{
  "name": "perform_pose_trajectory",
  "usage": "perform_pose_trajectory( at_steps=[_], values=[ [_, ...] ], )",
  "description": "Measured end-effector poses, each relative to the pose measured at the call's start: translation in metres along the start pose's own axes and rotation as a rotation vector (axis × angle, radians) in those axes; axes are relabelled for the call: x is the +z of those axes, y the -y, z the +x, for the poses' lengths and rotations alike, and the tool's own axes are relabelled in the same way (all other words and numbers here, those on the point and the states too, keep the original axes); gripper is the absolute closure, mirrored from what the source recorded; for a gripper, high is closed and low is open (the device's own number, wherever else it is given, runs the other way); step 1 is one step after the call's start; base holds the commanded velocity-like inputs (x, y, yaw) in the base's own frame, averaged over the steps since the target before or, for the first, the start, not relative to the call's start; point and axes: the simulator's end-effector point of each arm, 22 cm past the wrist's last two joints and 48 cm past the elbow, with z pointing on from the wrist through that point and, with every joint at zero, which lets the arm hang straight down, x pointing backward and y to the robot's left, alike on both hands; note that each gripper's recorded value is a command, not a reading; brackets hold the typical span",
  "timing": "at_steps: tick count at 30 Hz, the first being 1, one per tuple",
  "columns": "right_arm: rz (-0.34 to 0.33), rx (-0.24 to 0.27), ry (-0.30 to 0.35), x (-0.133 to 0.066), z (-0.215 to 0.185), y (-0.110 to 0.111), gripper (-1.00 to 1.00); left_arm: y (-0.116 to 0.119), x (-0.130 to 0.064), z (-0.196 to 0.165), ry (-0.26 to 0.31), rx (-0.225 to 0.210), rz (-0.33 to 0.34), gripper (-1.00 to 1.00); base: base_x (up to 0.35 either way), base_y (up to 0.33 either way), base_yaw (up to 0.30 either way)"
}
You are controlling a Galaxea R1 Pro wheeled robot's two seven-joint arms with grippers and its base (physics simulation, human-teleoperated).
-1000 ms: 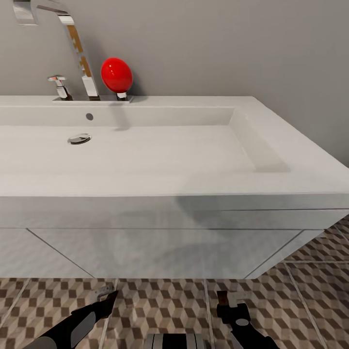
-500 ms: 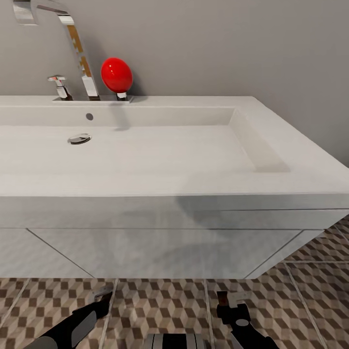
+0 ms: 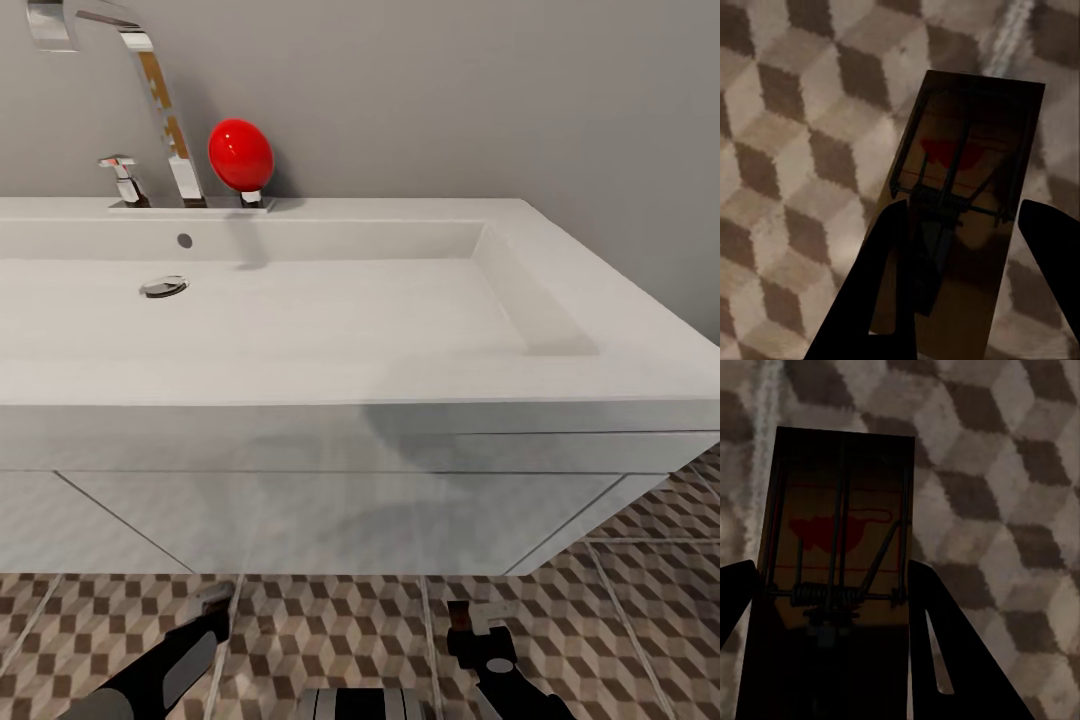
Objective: Take the four mousetraps from the cabinet in the bathroom and place them on the bathroom floor. Make sure all four end up on the same floor surface, and ensure that at least two of them are either under or directly next to the same bathroom sink.
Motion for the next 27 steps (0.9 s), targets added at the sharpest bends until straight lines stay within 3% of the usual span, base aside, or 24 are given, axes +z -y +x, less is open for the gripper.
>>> perform_pose_trajectory(
  at_steps=[11,16,18,22,27],
  values=[
    [0.0,0.0,0.0,0.0,0.0,0.0,1.0,0.031,-0.004,-0.005,0.012,0.003,0.124,1.0,0.0,0.0,0.0],
    [0.0,0.0,0.0,0.0,0.0,0.0,1.0,0.04,-0.007,-0.004,0.023,0.044,0.143,1.0,0.0,0.0,0.0],
    [0.0,0.0,0.0,0.0,0.0,0.0,1.0,0.04,-0.007,-0.008,0.046,0.045,0.145,1.0,0.0,0.0,0.0],
    [0.0,0.001,0.001,0.0,0.0,0.0,1.0,0.042,-0.01,-0.03,0.153,0.016,0.151,1.0,0.0,0.0,0.0],
    [0.0,0.001,0.002,0.0,0.0,0.0,1.0,0.049,-0.013,-0.034,0.198,0.054,0.165,1.0,0.0,0.0,0.0]
  ],
)
